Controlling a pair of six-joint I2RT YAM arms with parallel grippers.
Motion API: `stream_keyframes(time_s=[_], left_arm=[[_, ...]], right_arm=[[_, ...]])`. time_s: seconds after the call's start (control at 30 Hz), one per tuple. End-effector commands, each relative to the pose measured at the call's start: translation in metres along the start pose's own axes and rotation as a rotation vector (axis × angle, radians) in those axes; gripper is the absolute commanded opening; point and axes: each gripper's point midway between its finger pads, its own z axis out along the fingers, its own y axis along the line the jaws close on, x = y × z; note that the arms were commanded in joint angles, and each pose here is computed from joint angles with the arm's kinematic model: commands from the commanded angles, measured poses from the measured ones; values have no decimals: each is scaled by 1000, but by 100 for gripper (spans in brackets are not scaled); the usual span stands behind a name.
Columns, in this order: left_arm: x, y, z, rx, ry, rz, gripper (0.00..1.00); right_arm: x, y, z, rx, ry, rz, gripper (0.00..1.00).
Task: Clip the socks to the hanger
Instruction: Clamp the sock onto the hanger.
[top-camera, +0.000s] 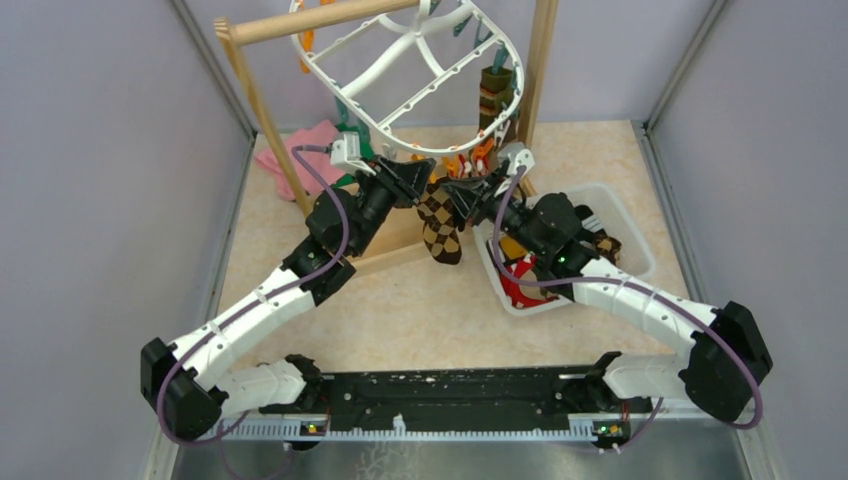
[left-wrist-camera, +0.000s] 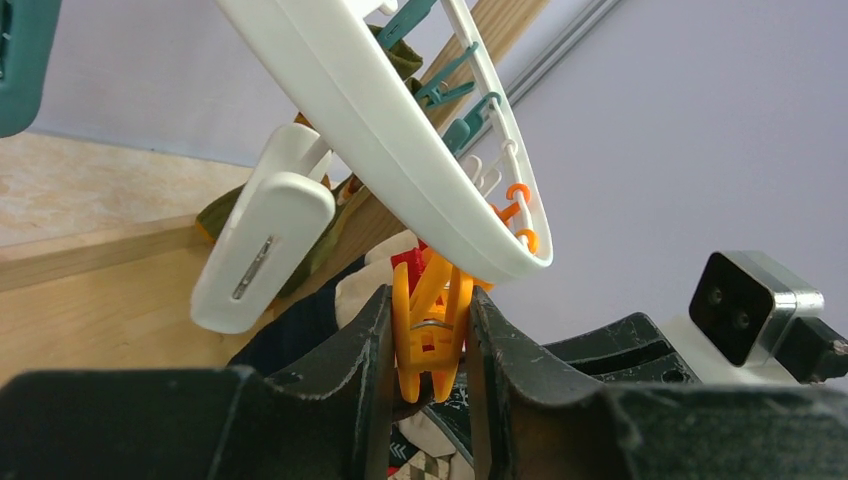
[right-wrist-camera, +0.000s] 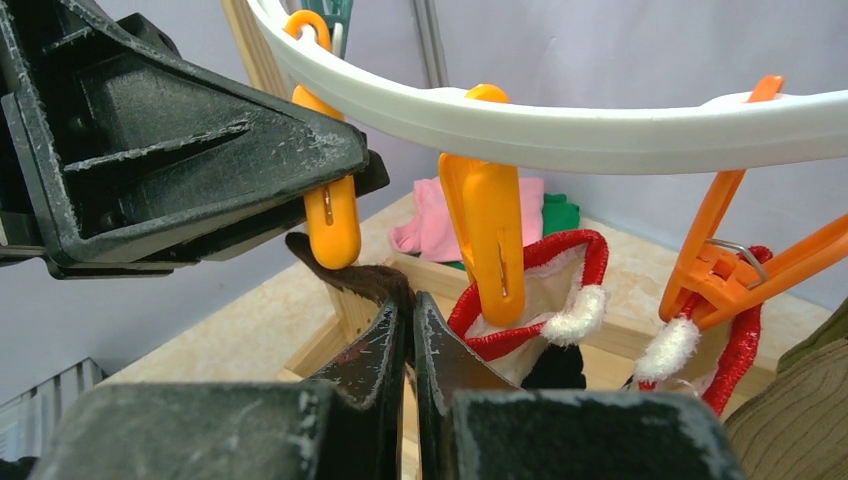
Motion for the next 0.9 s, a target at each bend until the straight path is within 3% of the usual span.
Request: stream_keyframes(time_s=[0.0, 0.87], left_arm=[[10, -7, -8, 55, 47, -9, 0], [18, -14, -6, 137, 64, 21, 0]], right_arm=[[-20, 2, 1, -26, -66, 33, 0], [-20, 3, 3, -51, -50, 165, 0]])
